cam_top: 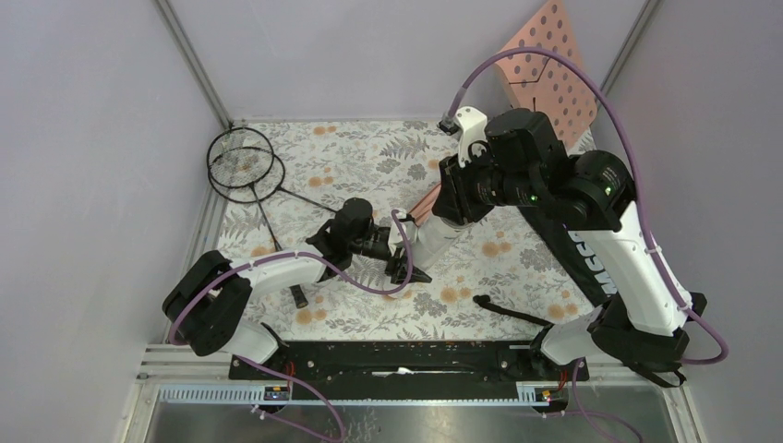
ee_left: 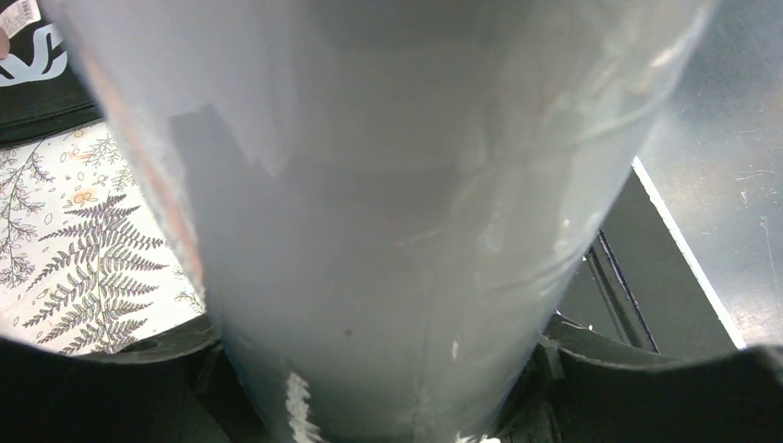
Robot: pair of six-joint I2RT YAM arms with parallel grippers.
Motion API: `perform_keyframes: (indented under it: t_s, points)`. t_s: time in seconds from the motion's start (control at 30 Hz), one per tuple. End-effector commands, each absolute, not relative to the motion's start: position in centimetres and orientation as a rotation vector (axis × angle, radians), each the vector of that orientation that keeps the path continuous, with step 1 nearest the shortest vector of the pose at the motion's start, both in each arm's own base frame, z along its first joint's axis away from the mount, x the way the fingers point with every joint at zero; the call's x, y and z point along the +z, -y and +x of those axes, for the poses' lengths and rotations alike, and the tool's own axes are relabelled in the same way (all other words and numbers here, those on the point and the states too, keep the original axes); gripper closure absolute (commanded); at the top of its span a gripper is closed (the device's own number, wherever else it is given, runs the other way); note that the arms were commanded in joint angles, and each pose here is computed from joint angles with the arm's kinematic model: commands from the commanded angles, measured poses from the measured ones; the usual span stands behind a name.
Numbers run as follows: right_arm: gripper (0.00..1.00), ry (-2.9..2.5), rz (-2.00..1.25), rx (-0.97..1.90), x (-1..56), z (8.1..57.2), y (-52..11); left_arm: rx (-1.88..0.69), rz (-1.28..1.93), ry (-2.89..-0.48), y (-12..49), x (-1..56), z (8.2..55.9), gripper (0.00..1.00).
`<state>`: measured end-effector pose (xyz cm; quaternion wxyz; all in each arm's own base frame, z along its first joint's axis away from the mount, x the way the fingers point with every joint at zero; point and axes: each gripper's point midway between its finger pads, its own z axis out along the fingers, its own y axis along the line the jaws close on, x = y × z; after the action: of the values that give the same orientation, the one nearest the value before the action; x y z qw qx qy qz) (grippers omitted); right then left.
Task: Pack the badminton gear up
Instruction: Close the lid on the shuttle tube.
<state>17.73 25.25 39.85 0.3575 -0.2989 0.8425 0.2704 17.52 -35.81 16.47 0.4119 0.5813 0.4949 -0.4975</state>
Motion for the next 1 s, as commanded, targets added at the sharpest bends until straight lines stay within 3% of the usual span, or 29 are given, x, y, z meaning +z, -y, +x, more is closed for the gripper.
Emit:
perform_keyframes:
  t_s: [0.0,0.47,0.97]
  points:
    - [0.68,-2.151,-0.806,0.738,40.3,16.7,-25.6,-1.224,1.467,-1.229,36.2,16.7,18.0,0.38]
    - [0.57,-1.912,-0.801,0.899,43.4,14.9,-25.2,-1.293,1.44,-1.062,35.8,18.6,16.2,0.39]
    - [0.55,-1.997,-0.845,0.868,41.0,15.9,-26.6,-1.31,1.411,-1.008,35.6,19.1,15.7,0.39]
